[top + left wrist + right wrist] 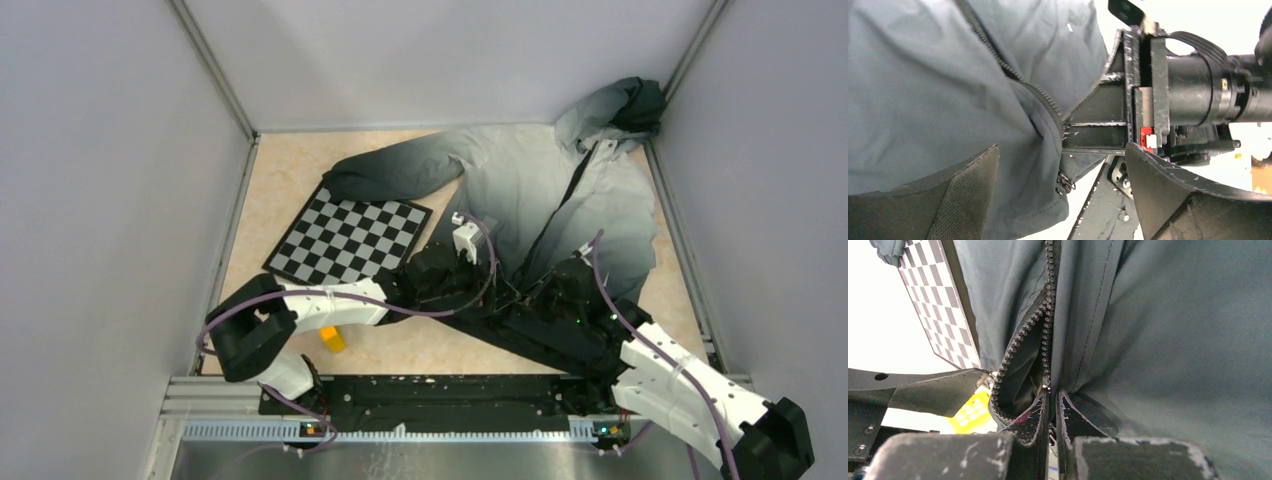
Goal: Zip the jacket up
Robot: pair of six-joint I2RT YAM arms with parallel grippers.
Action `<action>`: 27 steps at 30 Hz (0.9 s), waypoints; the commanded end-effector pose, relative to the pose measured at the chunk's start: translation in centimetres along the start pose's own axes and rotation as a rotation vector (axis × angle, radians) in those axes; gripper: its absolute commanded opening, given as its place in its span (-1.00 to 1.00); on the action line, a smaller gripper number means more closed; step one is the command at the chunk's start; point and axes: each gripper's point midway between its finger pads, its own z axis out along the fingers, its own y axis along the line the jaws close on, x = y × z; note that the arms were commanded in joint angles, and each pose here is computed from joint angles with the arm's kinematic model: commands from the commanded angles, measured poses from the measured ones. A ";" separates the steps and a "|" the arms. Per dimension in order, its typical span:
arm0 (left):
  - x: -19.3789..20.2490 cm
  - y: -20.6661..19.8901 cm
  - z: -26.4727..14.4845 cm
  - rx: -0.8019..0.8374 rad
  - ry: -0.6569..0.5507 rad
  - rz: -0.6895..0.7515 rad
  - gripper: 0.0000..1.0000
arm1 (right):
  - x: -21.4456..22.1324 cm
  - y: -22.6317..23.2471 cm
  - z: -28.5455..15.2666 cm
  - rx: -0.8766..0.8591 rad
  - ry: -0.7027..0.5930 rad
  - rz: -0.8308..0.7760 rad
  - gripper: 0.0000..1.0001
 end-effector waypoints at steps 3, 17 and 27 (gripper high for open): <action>-1.4 2.2 -2.8 -0.300 0.014 -0.210 0.95 | -0.4 2.4 -0.1 -0.075 -0.012 -0.003 -1.00; 2.1 0.4 -2.3 -0.259 0.190 -0.405 0.08 | -0.3 2.0 -0.1 -0.068 -0.005 -0.008 -1.00; 2.6 -1.1 -2.0 -0.210 0.224 -0.366 0.15 | -0.3 1.8 -0.1 -0.064 -0.008 -0.007 -1.00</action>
